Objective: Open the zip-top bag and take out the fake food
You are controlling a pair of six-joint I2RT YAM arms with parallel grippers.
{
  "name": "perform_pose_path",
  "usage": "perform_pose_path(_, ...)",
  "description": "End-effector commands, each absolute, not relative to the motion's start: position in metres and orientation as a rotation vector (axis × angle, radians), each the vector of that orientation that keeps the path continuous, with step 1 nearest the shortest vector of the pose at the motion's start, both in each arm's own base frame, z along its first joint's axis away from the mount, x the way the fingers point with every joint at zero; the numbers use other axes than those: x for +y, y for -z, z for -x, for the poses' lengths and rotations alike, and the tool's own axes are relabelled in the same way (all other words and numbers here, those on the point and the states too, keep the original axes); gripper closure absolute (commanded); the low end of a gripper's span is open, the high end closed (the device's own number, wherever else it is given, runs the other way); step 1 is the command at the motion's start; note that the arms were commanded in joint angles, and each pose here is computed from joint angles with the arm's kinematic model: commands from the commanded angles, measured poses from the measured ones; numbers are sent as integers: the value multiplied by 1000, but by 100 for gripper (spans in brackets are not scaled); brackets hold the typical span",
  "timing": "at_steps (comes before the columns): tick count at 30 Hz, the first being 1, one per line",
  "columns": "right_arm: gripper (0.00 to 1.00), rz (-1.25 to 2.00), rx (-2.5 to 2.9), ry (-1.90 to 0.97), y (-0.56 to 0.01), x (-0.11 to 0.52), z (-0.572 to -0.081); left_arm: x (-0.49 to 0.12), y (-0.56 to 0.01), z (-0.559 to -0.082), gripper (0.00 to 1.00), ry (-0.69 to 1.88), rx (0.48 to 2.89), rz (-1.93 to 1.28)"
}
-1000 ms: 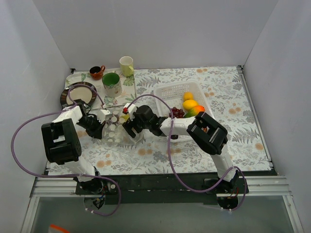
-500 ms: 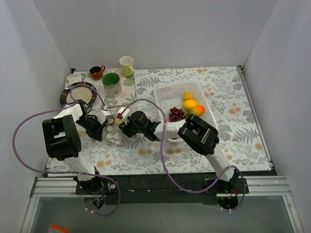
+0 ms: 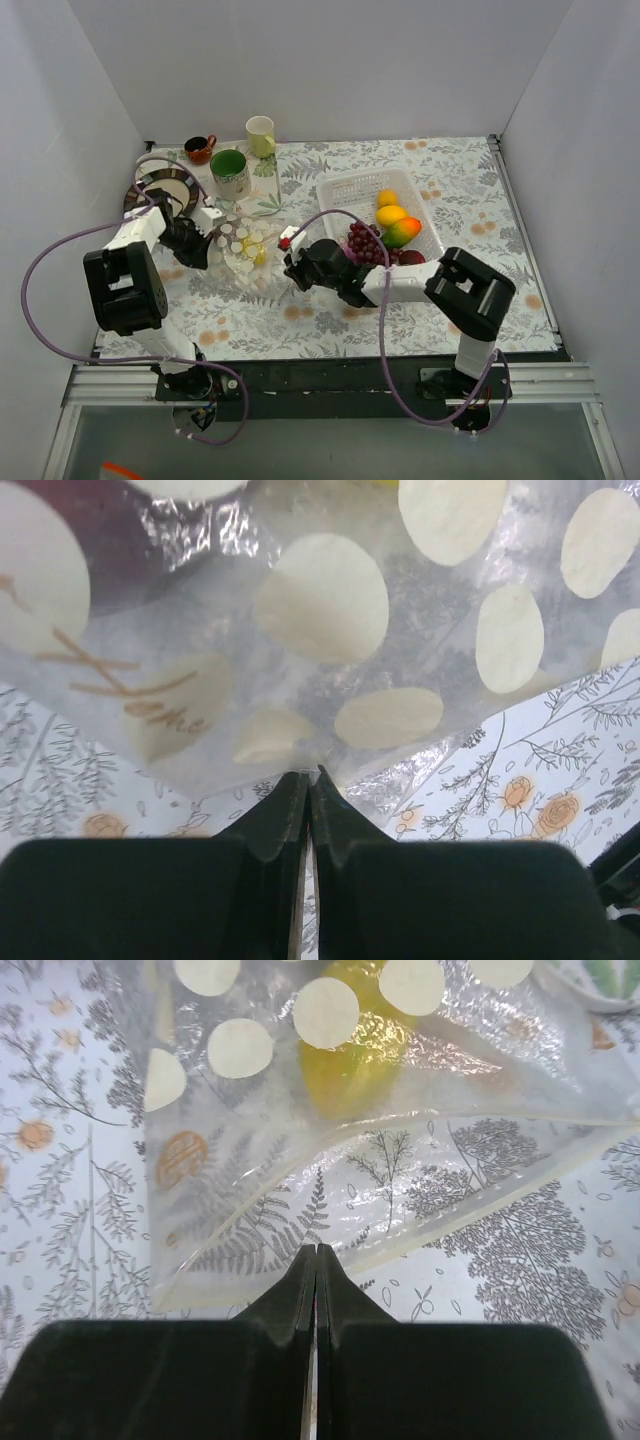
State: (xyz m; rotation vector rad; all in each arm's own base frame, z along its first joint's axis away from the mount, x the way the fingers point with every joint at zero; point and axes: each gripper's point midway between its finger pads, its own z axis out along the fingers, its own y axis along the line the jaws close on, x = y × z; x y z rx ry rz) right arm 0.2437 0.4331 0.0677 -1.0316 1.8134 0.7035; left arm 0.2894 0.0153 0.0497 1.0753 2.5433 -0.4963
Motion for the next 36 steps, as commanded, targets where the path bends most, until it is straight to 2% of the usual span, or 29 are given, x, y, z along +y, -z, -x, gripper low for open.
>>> perform_pose_path(1,99,900,1725,-756,-116,420,-239,15,-91,-320,100,389,2404,-1009)
perform_pose_path(4,99,903,1748,-736,-107,415,-239,2,-116,-316,100,448,2323,-1041)
perform_pose_path(6,93,908,1767,-731,-103,418,-241,-9,-137,-314,100,499,2258,-1047)
perform_pose_path(11,87,898,1797,-733,-96,423,-242,-26,-191,-302,100,570,2145,-1118)
perform_pose_path(21,83,911,1805,-706,-96,433,-251,-28,-177,-265,100,614,2205,-1176)
perform_pose_path(24,73,911,1799,-713,-97,437,-253,-32,-197,-269,100,614,2174,-1151)
perform_pose_path(25,65,914,1799,-713,-98,439,-254,-33,-203,-272,100,608,2163,-1144)
perform_pose_path(28,50,915,1805,-714,-95,441,-254,-37,-224,-277,100,550,2102,-1172)
perform_pose_path(32,44,912,1792,-726,-96,444,-253,-43,-229,-275,100,537,2093,-1196)
perform_pose_path(36,39,907,1746,-688,-101,450,-258,-44,-206,-267,100,576,2154,-1217)
